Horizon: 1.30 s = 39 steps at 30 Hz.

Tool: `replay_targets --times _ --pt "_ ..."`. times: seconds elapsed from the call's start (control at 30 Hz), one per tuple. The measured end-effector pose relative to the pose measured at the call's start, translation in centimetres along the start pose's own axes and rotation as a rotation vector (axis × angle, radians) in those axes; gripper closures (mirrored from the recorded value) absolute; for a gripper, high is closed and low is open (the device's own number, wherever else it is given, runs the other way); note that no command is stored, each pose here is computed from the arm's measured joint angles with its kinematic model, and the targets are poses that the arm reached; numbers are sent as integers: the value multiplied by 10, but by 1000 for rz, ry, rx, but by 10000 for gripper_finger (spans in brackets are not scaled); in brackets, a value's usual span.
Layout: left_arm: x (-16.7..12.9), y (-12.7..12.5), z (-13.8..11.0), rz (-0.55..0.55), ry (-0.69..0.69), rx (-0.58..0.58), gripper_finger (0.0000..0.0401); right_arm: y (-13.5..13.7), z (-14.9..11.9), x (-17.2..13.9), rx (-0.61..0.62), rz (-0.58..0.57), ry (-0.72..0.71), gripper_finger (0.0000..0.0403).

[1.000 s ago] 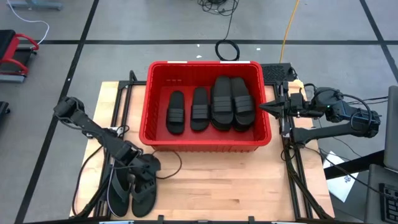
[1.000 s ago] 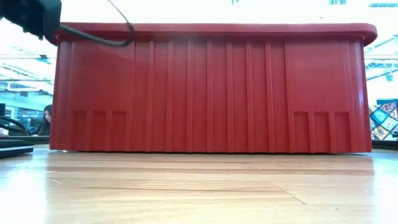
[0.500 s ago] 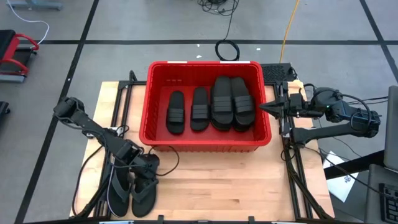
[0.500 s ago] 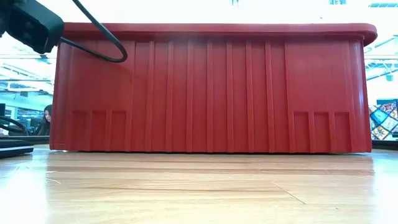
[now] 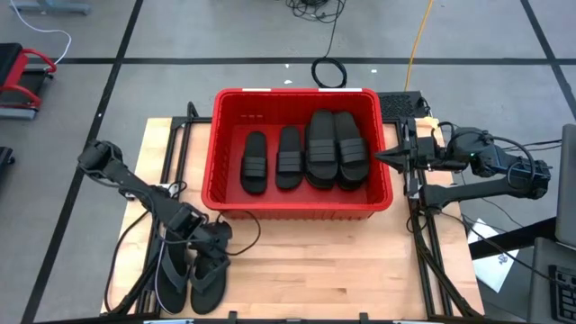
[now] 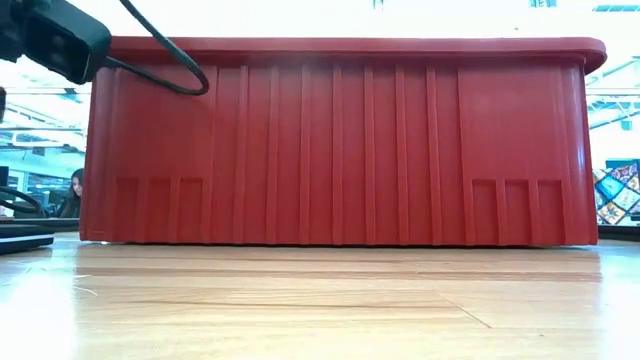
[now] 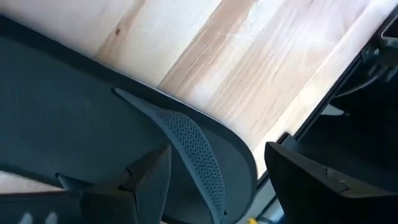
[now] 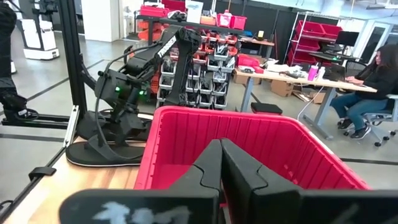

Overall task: Pick and place slides into bin
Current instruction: Put the black slipper into the red bin

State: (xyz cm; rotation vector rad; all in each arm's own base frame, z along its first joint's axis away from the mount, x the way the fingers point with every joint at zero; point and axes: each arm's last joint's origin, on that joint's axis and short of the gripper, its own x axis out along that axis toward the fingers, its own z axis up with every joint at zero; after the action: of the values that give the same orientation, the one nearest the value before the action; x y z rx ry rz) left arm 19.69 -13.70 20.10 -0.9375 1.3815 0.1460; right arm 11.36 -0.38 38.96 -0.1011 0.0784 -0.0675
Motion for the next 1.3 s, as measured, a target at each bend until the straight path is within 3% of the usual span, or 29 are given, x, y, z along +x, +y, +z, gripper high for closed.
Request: replay_targets --times 0.27,0.63,0.8,0.9,1.0,1.23,1.3 --pt "19 -3 -16 52 23 124 148 0 0 0 -28 0 -1 403" --pt "43 -2 -19 114 75 88 164 0 1 0 -43 -3 -10 403" --pt "49 -9 -18 46 102 134 225 0 3 0 -58 -9 -29 403" --pt "49 -14 -17 -11 97 155 298 0 3 0 -60 -8 -28 403" --pt "47 -27 -17 -150 105 252 378 0 3 0 -60 -9 -28 403" --pt "43 -43 -17 -310 91 253 396 0 3 0 -60 -8 -27 403" --pt "41 -51 -20 -398 81 280 397 0 3 0 -60 -8 -26 403"
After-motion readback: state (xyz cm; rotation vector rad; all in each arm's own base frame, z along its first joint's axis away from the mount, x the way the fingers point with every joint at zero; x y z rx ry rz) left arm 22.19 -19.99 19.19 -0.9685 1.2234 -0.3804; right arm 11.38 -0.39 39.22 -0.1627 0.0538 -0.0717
